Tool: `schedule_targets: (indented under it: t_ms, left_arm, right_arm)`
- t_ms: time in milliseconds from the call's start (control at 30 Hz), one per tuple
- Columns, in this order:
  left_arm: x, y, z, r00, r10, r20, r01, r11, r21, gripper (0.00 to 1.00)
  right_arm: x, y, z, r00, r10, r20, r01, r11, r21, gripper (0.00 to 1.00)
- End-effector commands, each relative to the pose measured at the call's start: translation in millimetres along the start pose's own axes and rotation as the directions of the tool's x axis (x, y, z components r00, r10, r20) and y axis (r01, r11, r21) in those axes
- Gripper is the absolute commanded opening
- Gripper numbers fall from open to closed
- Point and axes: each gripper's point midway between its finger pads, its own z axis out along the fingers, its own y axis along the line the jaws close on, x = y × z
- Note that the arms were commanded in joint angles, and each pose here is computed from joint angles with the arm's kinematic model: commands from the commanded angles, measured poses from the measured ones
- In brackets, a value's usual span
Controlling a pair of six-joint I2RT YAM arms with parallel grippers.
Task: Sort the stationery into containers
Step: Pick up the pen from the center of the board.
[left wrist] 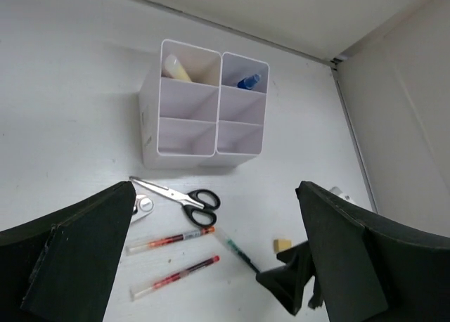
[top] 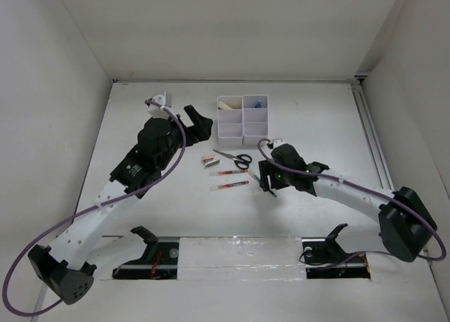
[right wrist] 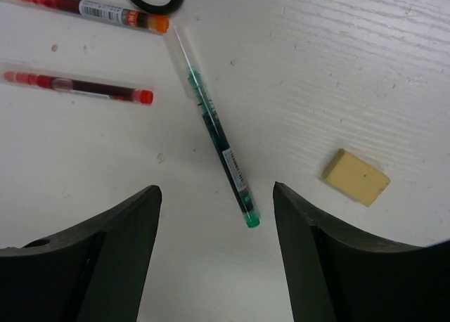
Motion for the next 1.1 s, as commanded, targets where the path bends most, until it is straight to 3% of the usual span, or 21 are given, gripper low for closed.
schedule_targets:
  t_ms: [0,233,367,467,800,1067]
  left_arm:
    - [-1.3,0.0,-25.5,0.999,-0.043,0.002,0.043,0.998,0.034,1.0]
    - [-0.4,4.5,-40.9,1.0,-0.023,-0.003,0.023,0.999,0.041,1.0]
    - [-4.5,-3.1,-47.9,1.0,-0.03,0.003,0.03,0.996,0.085,1.0]
    - [-5.6,-4.7,-50.7,1.0,-0.023,0.006,0.022,0.995,0.098,1.0]
    - [-16.9,-12.7,-57.6,0.999,-0.036,0.038,0.03,0.991,0.134,1.0]
    - [-14.2,-13.2,-56.6,0.999,-0.035,0.032,0.03,0.99,0.141,1.0]
  right_arm:
    - [-35.6,11.5,4.6,0.996,-0.018,0.086,0.019,1.0,-0.005,0.71]
    - [-28.1,15.6,29.5,0.999,-0.033,0.01,0.032,0.999,0.01,0.68]
    - [-14.2,11.1,39.7,0.997,-0.047,-0.063,0.051,0.996,0.067,0.59]
    - [-4.8,3.6,44.3,0.995,-0.032,-0.097,0.043,0.993,0.107,0.45]
    - [23.1,0.2,58.1,0.982,-0.044,-0.186,0.072,0.986,0.148,0.41]
    - [39.9,1.1,62.4,0.974,-0.023,-0.225,0.053,0.99,0.128,0.07]
